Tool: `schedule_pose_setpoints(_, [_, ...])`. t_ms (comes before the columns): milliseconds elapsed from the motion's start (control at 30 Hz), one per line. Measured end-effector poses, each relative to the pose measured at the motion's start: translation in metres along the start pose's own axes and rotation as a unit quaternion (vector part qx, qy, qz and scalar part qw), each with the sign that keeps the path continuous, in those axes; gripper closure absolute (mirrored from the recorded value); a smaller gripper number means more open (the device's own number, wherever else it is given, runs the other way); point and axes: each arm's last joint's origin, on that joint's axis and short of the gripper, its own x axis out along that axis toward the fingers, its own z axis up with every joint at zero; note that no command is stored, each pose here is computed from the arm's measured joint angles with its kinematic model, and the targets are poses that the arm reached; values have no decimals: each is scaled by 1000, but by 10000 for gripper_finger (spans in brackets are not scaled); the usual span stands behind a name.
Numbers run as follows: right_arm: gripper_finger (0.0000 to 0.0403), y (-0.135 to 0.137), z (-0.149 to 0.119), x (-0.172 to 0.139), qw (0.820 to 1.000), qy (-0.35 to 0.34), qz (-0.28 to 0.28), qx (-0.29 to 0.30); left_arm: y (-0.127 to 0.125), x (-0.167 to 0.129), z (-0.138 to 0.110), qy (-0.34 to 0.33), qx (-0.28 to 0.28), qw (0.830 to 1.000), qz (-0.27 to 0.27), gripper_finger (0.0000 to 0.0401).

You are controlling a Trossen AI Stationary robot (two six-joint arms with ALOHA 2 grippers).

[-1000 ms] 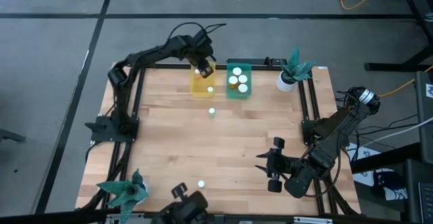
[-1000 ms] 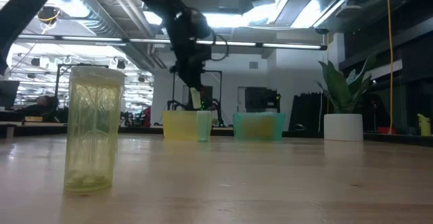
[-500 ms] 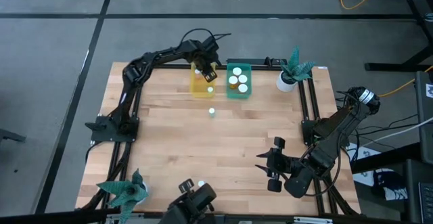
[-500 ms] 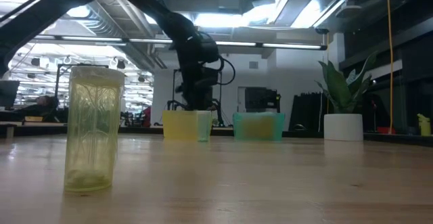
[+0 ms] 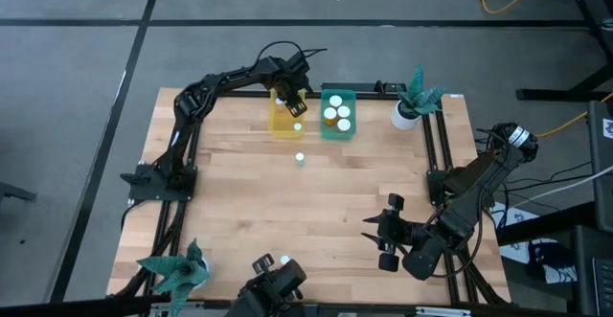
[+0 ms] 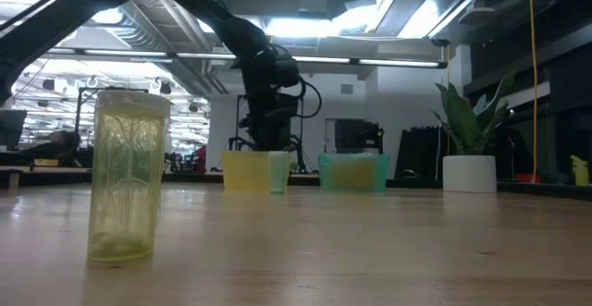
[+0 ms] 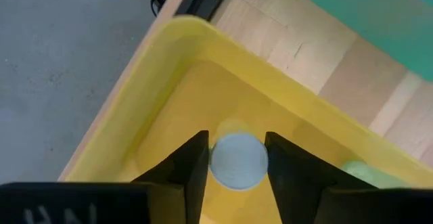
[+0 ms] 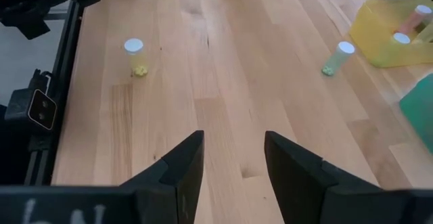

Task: Pick and place medicine bottles into bin by pill shape (circle, oval)
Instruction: Put the yellow tablet bottle into the yellow bin

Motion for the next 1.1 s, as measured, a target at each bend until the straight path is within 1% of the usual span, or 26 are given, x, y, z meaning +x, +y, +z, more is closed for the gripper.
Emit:
schedule_pose_setpoints(233, [245, 0, 0, 0, 1000, 0, 0, 0, 0, 0, -1, 4, 0, 1000, 0, 255])
schedule_pose_setpoints(467, [245, 0, 0, 0, 1000, 0, 1, 1, 0, -1, 0, -2, 0, 1000, 4, 254])
schedule_pose_setpoints(600, [245, 0, 0, 0, 1000, 0, 1, 1, 0, -16, 2, -20, 1, 1000, 8, 254])
schedule_pose_setpoints(733, [245, 0, 0, 0, 1000, 0, 0, 0, -4, -49, 0, -41, 6, 999, 4, 254])
schedule_pose_setpoints(800, [245, 0, 0, 0, 1000, 0, 1, 0, -12, -68, -4, -43, 14, 999, -8, 254])
schedule_pose_setpoints(900, [245, 0, 0, 0, 1000, 0, 1, 1, -35, -92, -16, -15, 38, 998, -45, 254])
schedule_pose_setpoints(1000, [245, 0, 0, 0, 1000, 0, 0, 0, -65, -110, -34, 43, 58, 994, -78, 254])
schedule_pose_setpoints(1100, [245, 0, 0, 0, 1000, 0, 0, 0, -105, -122, -53, 107, 89, 986, -94, 254])
